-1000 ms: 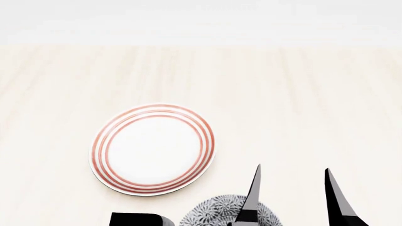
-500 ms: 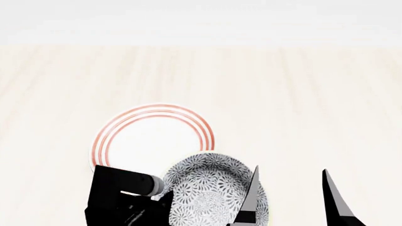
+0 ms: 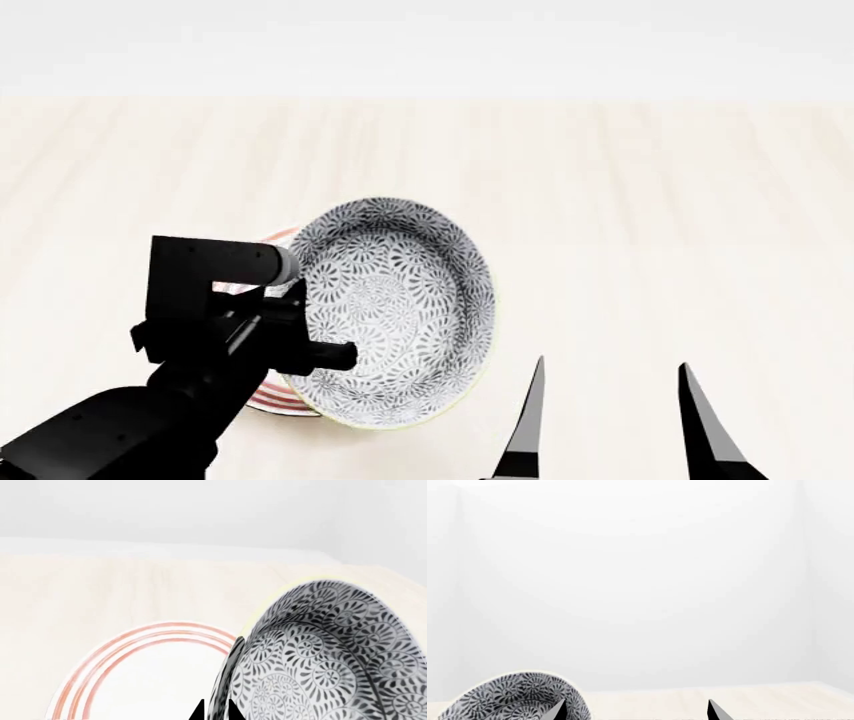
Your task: Put the bowl on the plate.
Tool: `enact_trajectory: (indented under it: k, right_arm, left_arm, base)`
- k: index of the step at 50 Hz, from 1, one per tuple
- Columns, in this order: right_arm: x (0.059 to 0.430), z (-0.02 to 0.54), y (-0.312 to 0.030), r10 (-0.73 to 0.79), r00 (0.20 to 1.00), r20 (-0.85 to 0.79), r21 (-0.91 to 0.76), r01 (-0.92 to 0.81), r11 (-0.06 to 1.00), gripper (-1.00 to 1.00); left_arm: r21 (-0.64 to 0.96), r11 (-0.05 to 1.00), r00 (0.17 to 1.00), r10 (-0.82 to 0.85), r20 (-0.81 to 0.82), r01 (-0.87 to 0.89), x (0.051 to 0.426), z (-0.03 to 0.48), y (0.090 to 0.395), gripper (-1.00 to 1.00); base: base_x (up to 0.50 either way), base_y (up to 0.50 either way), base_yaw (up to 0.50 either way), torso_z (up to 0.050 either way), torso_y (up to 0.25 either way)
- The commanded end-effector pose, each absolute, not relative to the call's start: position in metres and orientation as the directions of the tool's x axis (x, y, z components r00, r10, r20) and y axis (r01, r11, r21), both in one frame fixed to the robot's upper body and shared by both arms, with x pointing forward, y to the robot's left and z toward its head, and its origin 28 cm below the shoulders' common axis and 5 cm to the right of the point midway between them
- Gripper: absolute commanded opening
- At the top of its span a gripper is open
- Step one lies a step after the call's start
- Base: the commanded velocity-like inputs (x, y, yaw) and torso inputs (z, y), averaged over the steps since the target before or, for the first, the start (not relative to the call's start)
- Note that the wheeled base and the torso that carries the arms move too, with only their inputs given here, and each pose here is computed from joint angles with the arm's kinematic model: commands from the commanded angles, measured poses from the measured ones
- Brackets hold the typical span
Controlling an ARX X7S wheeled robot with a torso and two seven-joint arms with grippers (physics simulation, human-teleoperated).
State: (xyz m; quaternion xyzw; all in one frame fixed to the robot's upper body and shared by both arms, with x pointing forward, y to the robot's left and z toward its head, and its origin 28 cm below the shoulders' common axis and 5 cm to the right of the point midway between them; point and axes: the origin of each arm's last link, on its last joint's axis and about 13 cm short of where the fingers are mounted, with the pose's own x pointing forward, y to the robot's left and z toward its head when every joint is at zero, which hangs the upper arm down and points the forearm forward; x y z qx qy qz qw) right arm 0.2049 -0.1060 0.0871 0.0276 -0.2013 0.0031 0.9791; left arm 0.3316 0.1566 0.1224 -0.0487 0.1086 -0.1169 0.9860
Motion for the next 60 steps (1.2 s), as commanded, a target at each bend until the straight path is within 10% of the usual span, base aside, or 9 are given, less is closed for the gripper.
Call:
enact_trajectory:
  k: [1,60]
  right_arm:
    - [0.205,0.087,-0.106,-0.001,0.918,0.396,0.045,-0.018,0.999,1.00]
    - [0.206,0.080,-0.105,0.014,0.929,0.371,0.042,-0.032,0.999,1.00]
  left_arm:
    - [-0.154,0.978,0.970,-0.170,-0.173,0.144,0.364,0.139,0.162,-1.00]
    - [-0.345,0.934,0.918,-0.059,-0.391,-0.087,0.410,0.131,0.173,-1.00]
  base:
    - [0.00,0.00,0.00,0.000,0.000]
    - [0.00,0.00,0.00,0.000,0.000]
